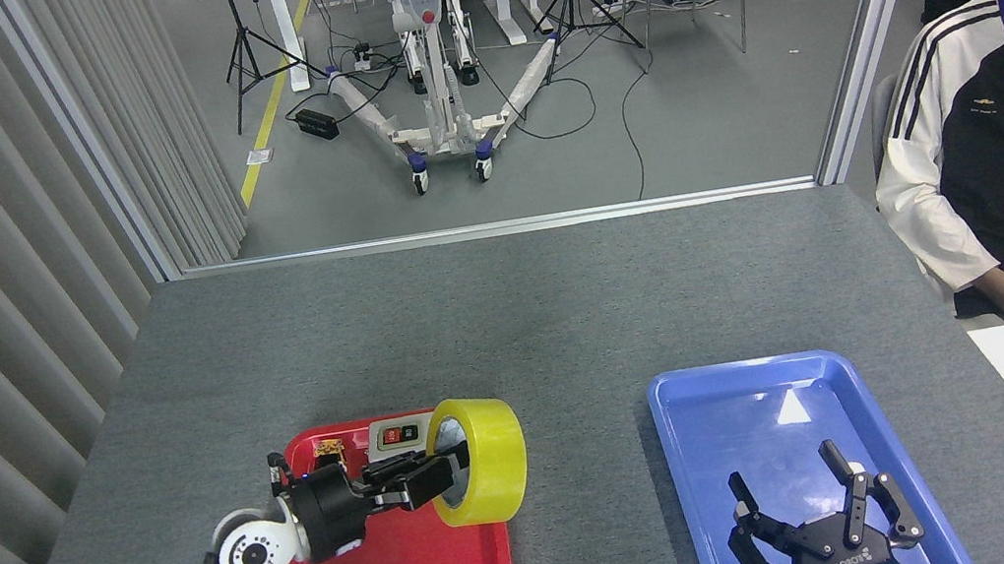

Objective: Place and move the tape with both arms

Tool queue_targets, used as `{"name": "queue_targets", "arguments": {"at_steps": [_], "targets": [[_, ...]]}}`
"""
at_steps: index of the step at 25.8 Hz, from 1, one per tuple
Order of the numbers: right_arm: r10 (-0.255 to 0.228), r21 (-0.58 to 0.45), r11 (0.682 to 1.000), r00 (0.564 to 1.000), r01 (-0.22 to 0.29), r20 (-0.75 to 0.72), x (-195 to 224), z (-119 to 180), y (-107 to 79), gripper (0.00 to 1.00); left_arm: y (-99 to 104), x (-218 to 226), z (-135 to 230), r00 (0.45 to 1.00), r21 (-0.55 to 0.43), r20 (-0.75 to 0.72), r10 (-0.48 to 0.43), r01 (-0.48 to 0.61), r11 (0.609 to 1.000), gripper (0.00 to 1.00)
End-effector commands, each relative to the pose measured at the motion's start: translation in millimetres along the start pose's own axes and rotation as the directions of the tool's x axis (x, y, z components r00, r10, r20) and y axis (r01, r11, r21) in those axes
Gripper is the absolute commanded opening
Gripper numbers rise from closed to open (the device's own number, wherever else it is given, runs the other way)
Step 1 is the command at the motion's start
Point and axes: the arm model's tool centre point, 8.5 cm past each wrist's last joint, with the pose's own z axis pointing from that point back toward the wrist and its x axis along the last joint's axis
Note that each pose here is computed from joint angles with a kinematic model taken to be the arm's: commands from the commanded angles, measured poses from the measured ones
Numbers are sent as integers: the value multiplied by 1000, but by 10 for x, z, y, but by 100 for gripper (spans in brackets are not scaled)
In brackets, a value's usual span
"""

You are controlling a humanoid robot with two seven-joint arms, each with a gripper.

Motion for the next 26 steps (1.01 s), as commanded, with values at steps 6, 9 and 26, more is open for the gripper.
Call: {"name": "queue_targets", "arguments": {"at_steps": [6, 9, 26], "targets": [[385, -283, 909, 879, -307, 281, 144, 183, -126, 100, -402, 174, -290, 986, 27, 120, 117, -121, 992, 0], [392, -288, 910, 845, -298, 364, 186, 182, -121, 100, -430, 154, -277, 989, -14, 108, 101, -100, 995, 0], [-127, -40, 974, 687, 222, 716, 1117, 186, -3, 100, -531, 485, -577, 982, -120, 189, 20, 3, 993, 0]]}}
